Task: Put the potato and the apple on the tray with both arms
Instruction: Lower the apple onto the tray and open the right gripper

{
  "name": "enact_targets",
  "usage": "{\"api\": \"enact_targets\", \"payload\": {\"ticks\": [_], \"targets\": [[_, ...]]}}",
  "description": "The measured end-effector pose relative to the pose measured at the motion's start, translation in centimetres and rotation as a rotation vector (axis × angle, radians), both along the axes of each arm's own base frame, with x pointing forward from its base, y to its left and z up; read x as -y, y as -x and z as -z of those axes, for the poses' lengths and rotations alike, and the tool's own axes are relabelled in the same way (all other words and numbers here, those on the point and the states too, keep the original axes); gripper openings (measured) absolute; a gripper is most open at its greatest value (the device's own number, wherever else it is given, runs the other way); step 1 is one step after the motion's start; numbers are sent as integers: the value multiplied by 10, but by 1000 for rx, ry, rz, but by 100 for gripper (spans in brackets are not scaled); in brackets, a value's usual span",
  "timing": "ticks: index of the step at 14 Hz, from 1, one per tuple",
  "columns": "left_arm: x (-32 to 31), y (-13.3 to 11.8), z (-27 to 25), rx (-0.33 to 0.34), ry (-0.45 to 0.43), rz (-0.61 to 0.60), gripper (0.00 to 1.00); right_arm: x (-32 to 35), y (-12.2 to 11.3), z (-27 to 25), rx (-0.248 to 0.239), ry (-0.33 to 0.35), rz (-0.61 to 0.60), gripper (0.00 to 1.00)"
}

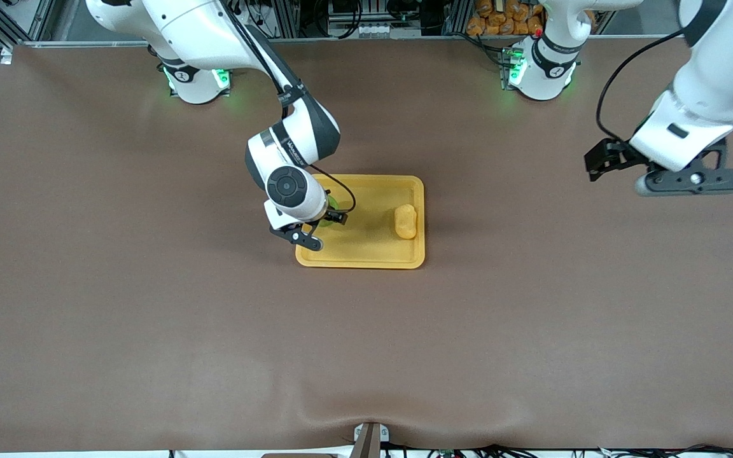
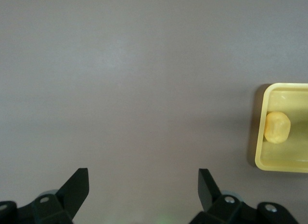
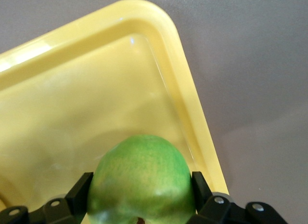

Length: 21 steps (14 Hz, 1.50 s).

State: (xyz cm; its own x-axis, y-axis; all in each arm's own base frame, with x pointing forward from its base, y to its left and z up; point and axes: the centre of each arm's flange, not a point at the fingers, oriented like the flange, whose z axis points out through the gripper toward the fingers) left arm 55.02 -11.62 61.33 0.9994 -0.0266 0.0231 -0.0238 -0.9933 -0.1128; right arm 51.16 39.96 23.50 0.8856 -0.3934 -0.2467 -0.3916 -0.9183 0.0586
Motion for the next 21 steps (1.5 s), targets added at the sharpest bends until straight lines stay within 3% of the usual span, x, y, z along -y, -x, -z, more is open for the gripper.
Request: {"api": "enact_targets", "payload": {"ticks": [7, 15, 17, 21], "targets": [[-39, 7, -28, -16, -7, -10, 100, 3, -2, 20, -1, 13, 8, 87], [-44, 40, -55, -66, 46, 13, 100, 7, -5, 30, 0, 22, 16, 87], [-54, 42, -57, -71, 49, 29, 100, 7, -5, 30, 1, 21, 16, 100], [-66, 42, -55, -87, 54, 62, 100, 6, -7, 27, 2, 19, 15, 100]]}}
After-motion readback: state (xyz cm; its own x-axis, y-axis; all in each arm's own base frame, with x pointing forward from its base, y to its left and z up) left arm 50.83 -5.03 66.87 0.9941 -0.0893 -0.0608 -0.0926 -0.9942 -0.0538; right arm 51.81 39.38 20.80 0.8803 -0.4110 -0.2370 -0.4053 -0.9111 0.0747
